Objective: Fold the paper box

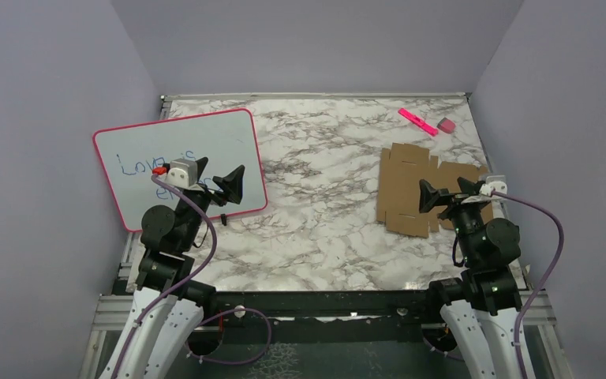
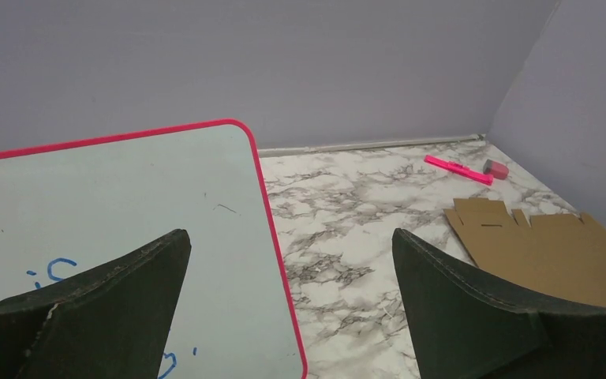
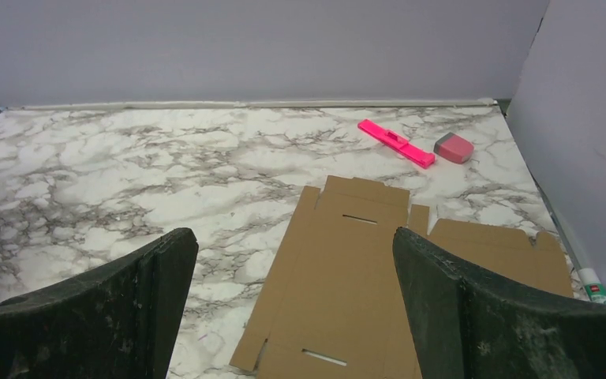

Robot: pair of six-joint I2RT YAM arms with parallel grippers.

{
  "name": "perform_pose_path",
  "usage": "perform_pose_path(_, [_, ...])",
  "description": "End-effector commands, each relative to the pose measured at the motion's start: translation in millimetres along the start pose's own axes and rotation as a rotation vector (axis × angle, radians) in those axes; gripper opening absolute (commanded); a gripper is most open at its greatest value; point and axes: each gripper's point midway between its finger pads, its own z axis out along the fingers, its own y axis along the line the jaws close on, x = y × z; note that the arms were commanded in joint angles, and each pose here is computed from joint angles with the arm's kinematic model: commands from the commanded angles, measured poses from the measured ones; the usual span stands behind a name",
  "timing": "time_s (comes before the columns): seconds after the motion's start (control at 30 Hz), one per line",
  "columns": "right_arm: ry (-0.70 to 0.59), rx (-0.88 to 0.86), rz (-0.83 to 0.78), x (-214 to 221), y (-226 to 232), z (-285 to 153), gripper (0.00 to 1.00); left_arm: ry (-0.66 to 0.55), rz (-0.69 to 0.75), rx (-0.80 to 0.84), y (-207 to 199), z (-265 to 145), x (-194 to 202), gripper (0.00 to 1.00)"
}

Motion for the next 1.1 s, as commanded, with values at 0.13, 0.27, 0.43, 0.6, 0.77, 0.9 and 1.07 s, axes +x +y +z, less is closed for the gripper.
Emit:
perform_pose_path(0.13, [-0.003,-0.061,-0.007,-10.1,10.5,-1.1,1.0,-0.016,0.031,0.016,-1.2,-2.9,-3.7,0.99])
perform_pose_path(0.27, [0.042,-0.11,0.001,-5.9,19.9,2.6,1.0,-0.006,0.033,0.015,-1.1,-7.9,-1.3,0.99])
perform_pose_path(0.43, [0.093,-0.158,0.049,-8.9,30.9,3.7,1.0,0.017,0.031,-0.039,7.9,-15.1,1.8,0.99])
perform_pose_path(0.6, [0.184,-0.25,0.199,-5.6,55.2,1.6,1.0,0.058,0.045,-0.028,6.5,-19.5,12.5,0.99])
perform_pose_path(0.77, [0.328,-0.246,0.289,20.6,61.5,10.1,1.0,0.049,0.069,-0.041,9.7,-20.8,11.1,0.99])
perform_pose_path(0.9, [0.482,-0.216,0.299,53.0,59.7,24.3,1.0,0.046,0.07,-0.034,7.9,-22.2,11.0,0.99])
perform_pose_path(1.07, [0.679,-0.241,0.36,94.9,71.2,39.6,1.0,0.046,0.073,-0.013,3.4,-21.7,12.0,0.99])
